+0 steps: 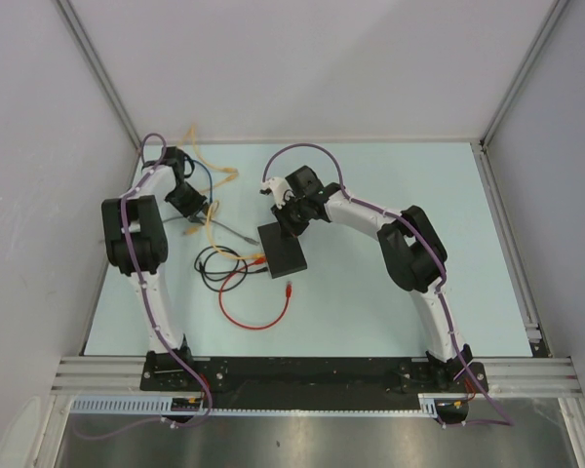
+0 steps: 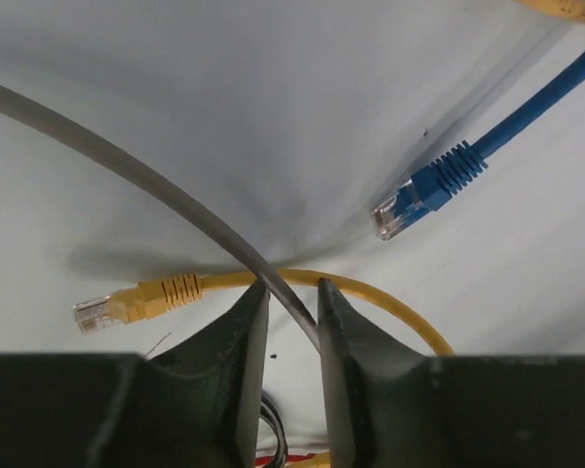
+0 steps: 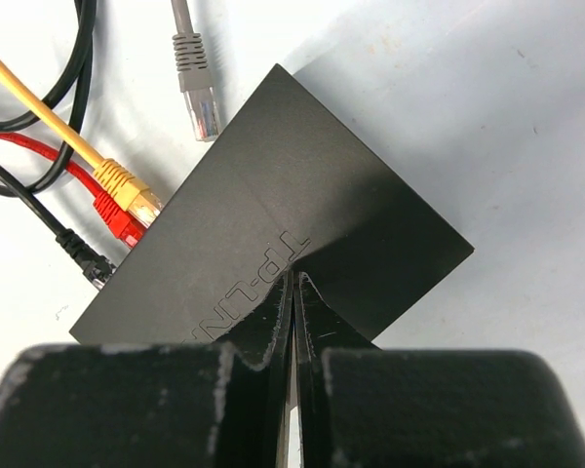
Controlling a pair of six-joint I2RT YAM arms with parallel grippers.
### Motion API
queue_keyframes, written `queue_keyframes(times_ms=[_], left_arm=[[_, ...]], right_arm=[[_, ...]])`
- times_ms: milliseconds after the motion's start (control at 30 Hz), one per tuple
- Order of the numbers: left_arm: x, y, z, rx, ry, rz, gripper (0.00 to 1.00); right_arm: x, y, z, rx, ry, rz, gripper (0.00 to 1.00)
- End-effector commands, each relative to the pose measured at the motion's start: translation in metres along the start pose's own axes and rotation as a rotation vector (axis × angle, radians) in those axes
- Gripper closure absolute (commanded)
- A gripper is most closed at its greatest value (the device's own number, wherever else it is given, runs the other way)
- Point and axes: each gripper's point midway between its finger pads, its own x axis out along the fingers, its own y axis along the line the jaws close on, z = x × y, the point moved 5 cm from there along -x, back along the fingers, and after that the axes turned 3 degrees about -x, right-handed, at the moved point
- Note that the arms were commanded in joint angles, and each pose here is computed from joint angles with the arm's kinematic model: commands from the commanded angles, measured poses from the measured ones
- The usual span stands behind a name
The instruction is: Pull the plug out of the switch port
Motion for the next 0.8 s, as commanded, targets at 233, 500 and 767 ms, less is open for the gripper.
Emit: queue_keyframes(times_ms=[233, 500, 767], left_arm=[[-0.064, -0.058, 0.026, 0.097, -0.096, -0.318, 1.00], [-0.138, -0.124, 0.023, 0.405, -0.149, -0.727, 1.00], [-0.115, -0.128, -0.003, 0.446, -0.066, -0.731, 0.74]], right_arm=[[0.000, -0.008, -0.021, 0.002, 0.089, -0.045, 0.97], [0.002, -0.010, -0.015, -0.001, 0.071, -0.036, 0.97], [0.001, -0.007, -0.013, -0.016, 0.064, -0.034, 0.97]])
